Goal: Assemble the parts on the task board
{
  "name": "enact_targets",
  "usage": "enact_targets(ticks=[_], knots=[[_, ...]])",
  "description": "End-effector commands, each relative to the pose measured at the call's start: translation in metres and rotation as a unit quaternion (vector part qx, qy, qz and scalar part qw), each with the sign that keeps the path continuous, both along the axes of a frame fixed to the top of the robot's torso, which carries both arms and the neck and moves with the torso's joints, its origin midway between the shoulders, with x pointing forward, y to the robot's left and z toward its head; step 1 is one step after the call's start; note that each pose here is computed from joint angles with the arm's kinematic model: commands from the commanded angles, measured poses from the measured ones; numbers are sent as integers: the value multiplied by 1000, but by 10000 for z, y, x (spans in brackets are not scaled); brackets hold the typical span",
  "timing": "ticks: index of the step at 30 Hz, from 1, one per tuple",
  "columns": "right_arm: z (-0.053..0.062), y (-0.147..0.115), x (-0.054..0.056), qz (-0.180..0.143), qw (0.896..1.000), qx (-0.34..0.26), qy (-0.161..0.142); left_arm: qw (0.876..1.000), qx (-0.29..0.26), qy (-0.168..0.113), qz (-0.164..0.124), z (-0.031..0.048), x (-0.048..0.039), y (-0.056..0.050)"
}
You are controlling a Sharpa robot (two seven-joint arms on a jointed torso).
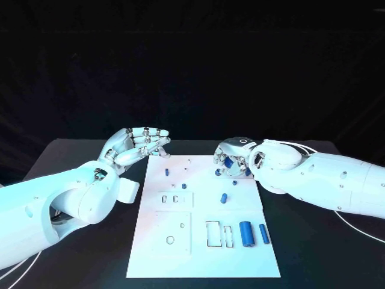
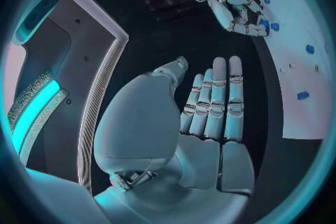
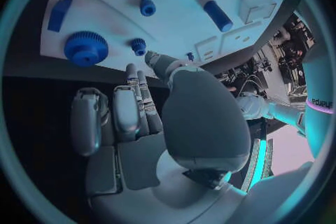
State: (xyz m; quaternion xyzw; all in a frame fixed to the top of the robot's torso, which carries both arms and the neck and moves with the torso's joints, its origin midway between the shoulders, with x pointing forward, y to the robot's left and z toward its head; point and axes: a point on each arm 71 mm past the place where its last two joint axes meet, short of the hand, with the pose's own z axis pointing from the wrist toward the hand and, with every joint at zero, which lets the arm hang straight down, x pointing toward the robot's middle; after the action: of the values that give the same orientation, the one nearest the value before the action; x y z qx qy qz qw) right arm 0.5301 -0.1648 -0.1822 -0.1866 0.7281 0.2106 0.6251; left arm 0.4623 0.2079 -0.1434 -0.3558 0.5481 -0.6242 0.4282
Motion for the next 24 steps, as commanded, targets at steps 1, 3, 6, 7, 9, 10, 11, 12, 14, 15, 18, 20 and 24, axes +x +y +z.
enact_targets(ticks=[1, 3, 6, 7, 9, 10, 11, 12, 14, 15, 18, 20, 24], knots=[[-31, 4, -3, -9, 999, -32, 2, 1000, -1, -4, -12, 28, 9, -16], [-36, -1, -2, -12, 999, -36, 2, 1000, -1, -4, -11, 33, 14, -9], [-43, -1, -3, -15, 999, -40, 2, 1000, 0, -5, -10, 38, 20, 2], [-46, 1, -4, -15, 999, -41, 2, 1000, 0, -5, -9, 39, 21, 6], [-49, 8, -6, -15, 999, -42, 2, 1000, 0, -5, -9, 41, 22, 9], [-51, 13, -8, -14, 999, -42, 1, 1000, 0, -5, -9, 42, 22, 9], [-54, 24, -11, -13, 999, -42, 1, 1000, 0, -5, -10, 43, 23, 8], [-56, 32, -14, -12, 999, -42, 1, 1000, 0, -5, -10, 43, 23, 8], [-60, 48, -18, -11, 999, -41, 1, 1000, 0, -5, -10, 44, 25, 8], [-62, 54, -19, -10, 999, -40, 1, 1000, 0, -5, -10, 44, 26, 9], [-66, 62, -16, -9, 999, -37, 1, 1000, 0, -4, -10, 46, 26, 11], [-70, 62, -12, -10, 999, -36, 2, 1000, 0, -4, -11, 46, 25, 11], [-78, 68, -5, -10, 999, -36, 4, 1000, 0, -3, -12, 48, 25, 8]])
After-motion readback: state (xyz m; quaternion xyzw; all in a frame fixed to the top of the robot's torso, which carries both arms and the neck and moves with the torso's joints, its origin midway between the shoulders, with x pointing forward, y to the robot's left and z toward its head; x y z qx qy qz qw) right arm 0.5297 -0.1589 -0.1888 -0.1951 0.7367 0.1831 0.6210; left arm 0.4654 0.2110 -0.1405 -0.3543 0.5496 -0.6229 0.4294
